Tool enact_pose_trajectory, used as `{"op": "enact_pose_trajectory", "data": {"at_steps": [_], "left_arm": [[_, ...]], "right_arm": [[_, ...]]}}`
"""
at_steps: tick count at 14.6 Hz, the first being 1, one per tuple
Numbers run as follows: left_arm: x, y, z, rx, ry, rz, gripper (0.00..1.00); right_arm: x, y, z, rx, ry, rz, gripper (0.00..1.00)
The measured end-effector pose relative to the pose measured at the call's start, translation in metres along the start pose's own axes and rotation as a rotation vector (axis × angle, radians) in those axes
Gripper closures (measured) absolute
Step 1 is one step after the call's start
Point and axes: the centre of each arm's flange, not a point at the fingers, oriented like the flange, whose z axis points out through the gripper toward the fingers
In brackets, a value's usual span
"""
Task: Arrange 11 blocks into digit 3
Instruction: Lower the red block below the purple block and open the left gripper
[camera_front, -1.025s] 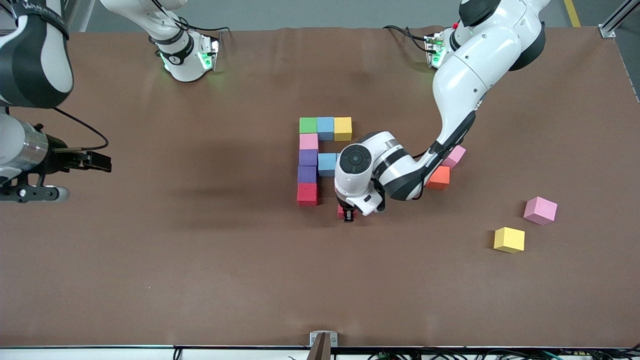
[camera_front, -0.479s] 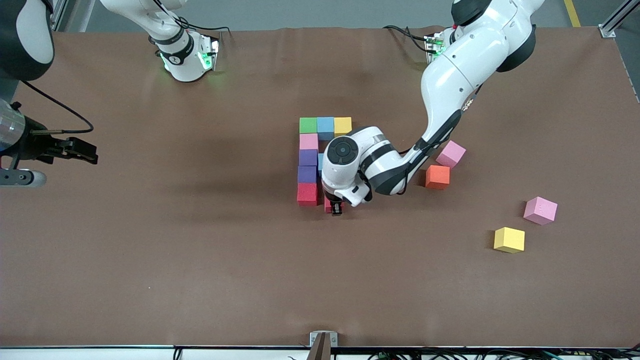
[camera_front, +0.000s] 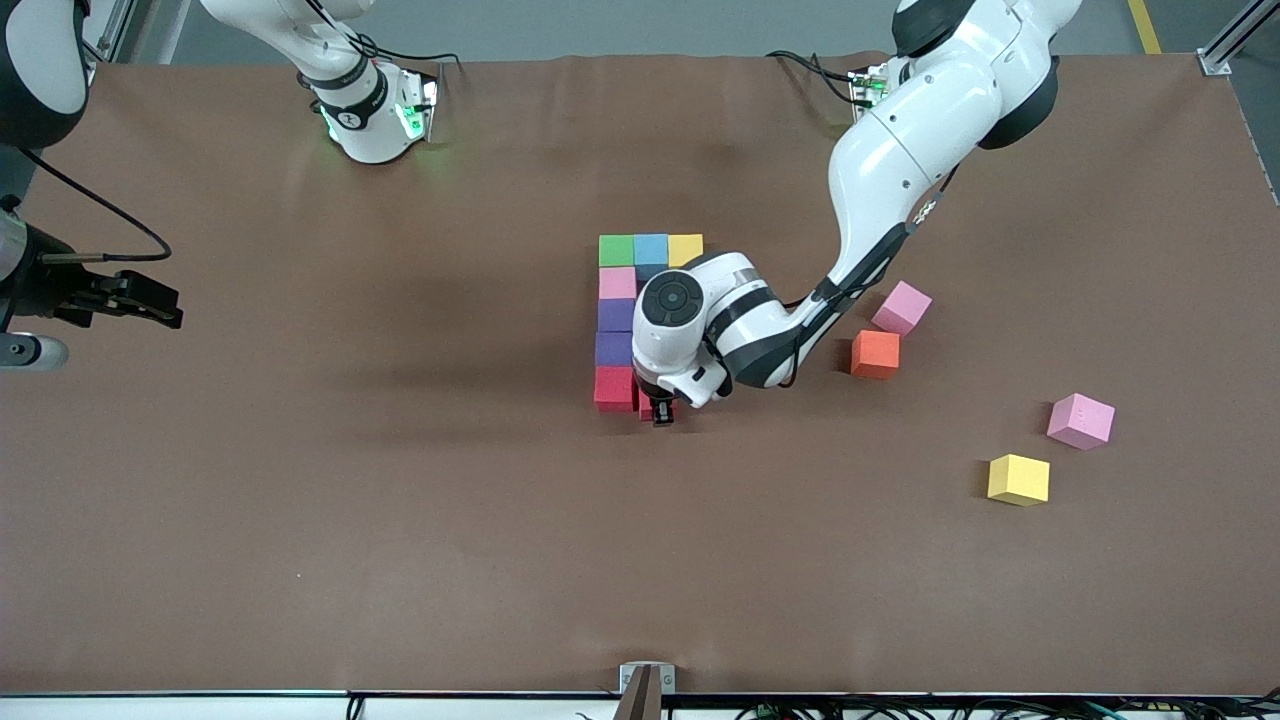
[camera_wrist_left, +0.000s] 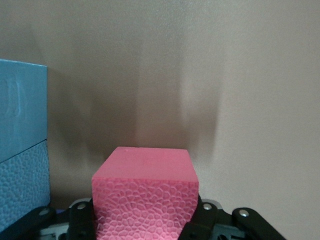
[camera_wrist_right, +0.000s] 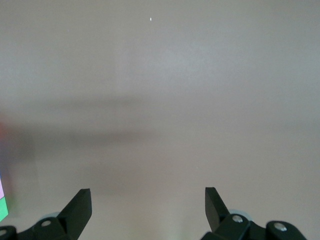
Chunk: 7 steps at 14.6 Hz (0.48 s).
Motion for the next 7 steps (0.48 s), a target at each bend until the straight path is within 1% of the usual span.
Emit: {"op": "enact_pose_trajectory", "data": {"at_steps": [2, 3, 7], "left_arm": [[-0.0054, -0.0028, 0.0007, -0.015, 0.011, 0.010, 0.39], [-0.0071, -0.0038, 0.0008, -0.018, 0.015, 0.014, 0.39], [-0.0078, -0.0042, 0.0007, -0.019, 0.020, 0.015, 0.39]], "right_arm": [[-0.0052, 0.0003, 0.0035, 0.004, -0.046, 0.001, 0.00], [-0.0062, 0.0013, 0.0043, 0.008, -0.056, 0.003, 0.00], [-0.0094, 0.0091, -0.0001, 0.016, -0.051, 0.017, 0.00]]}}
